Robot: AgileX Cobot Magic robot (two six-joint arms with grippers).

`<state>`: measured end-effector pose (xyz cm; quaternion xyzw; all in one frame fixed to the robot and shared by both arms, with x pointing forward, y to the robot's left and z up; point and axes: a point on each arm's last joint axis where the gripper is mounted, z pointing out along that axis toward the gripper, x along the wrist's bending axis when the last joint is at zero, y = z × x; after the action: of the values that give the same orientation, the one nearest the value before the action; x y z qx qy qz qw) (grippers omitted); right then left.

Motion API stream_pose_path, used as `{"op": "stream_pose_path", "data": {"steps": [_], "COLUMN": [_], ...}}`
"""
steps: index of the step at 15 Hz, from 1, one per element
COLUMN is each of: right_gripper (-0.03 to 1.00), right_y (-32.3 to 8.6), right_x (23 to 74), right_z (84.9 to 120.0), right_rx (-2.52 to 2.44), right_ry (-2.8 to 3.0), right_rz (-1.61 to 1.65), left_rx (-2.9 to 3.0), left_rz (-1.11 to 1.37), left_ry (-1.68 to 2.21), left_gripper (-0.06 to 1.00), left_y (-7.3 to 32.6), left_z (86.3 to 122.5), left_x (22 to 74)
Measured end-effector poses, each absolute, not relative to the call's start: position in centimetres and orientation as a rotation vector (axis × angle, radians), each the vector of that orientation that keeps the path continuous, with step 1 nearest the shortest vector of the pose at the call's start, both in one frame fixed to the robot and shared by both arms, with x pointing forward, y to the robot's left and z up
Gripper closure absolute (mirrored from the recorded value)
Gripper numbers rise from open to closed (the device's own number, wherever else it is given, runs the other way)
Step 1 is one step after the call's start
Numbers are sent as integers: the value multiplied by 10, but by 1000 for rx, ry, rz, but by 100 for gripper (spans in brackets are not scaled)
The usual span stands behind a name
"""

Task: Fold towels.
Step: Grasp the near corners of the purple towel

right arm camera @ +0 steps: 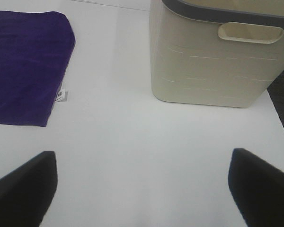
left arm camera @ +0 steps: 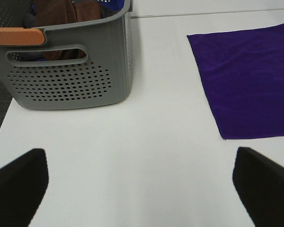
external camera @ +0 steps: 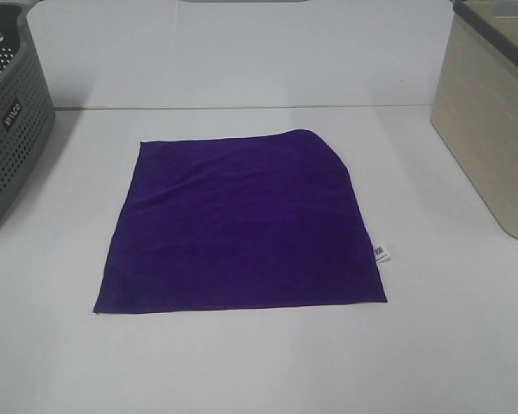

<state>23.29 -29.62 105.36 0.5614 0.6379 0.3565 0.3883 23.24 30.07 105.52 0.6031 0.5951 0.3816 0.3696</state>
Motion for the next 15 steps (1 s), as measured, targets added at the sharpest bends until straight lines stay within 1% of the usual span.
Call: {"op": "stream_pose_path", "data": {"steps": [15], "right_gripper": [2], "right_y": [-296], "right_x": [233], "right_z": [1054], "right_rx": [1428], "right_ry": [1622], "right_rz": [904], "left_rx": [1548], "left_rz": [979], "left_ry": [1527], "left_gripper": [-4], "left_y": [301], "left_z": [1055], "left_x": [232]}}
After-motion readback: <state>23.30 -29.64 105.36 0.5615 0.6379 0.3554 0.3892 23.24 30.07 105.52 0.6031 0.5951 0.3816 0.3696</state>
